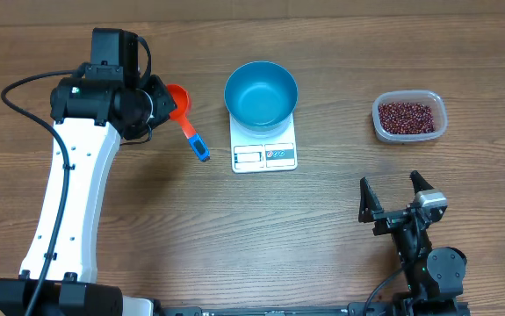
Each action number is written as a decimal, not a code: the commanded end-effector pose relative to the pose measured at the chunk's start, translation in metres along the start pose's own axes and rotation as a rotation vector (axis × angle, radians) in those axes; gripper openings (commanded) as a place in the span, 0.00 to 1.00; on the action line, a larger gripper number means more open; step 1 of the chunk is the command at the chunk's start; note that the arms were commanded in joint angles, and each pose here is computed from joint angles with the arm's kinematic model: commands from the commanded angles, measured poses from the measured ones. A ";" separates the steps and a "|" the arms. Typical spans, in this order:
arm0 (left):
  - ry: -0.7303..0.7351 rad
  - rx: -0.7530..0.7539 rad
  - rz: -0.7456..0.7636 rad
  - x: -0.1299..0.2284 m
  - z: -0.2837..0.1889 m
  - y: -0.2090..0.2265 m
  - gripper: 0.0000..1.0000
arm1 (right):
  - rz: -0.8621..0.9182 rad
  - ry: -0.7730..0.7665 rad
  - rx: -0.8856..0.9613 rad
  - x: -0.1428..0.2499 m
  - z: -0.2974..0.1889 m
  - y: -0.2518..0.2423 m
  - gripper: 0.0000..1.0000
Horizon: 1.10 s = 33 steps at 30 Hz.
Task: Scoop item into bowl and weigh 150g on scale
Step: 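Lift the red scoop with the left gripper toward the scale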
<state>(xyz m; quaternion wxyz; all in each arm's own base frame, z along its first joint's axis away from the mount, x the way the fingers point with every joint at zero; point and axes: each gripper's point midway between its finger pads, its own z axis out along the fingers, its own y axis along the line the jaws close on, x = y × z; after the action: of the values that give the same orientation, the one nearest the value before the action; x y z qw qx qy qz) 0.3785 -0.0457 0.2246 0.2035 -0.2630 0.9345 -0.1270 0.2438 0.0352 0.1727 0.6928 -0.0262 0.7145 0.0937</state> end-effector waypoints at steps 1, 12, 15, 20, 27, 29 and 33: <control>-0.029 -0.001 -0.006 -0.005 -0.007 -0.002 0.04 | 0.002 -0.003 0.002 0.002 0.000 0.000 1.00; -0.031 0.002 -0.006 -0.006 -0.007 -0.002 0.04 | 0.002 -0.003 0.002 0.002 0.000 0.000 1.00; -0.031 0.002 -0.006 -0.006 -0.007 -0.002 0.05 | 0.002 -0.003 0.002 0.002 0.000 0.000 1.00; -0.025 -0.008 -0.007 -0.004 -0.007 0.000 0.04 | 0.002 -0.003 0.002 0.002 0.000 0.000 1.00; -0.032 -0.002 -0.005 -0.006 -0.007 -0.001 0.04 | 0.003 -0.003 0.002 0.002 0.000 0.000 1.00; -0.034 -0.002 -0.005 -0.006 -0.007 -0.002 0.04 | 0.002 -0.003 0.002 0.002 0.000 0.000 1.00; -0.044 0.000 -0.004 -0.008 -0.007 -0.002 0.04 | 0.002 -0.003 0.002 0.002 0.000 0.000 1.00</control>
<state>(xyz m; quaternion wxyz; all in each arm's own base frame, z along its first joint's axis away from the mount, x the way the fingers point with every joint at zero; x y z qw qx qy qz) 0.3796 -0.0449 0.2249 0.2064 -0.2634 0.9340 -0.1253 0.2438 0.0352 0.1728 0.6929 -0.0262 0.7144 0.0937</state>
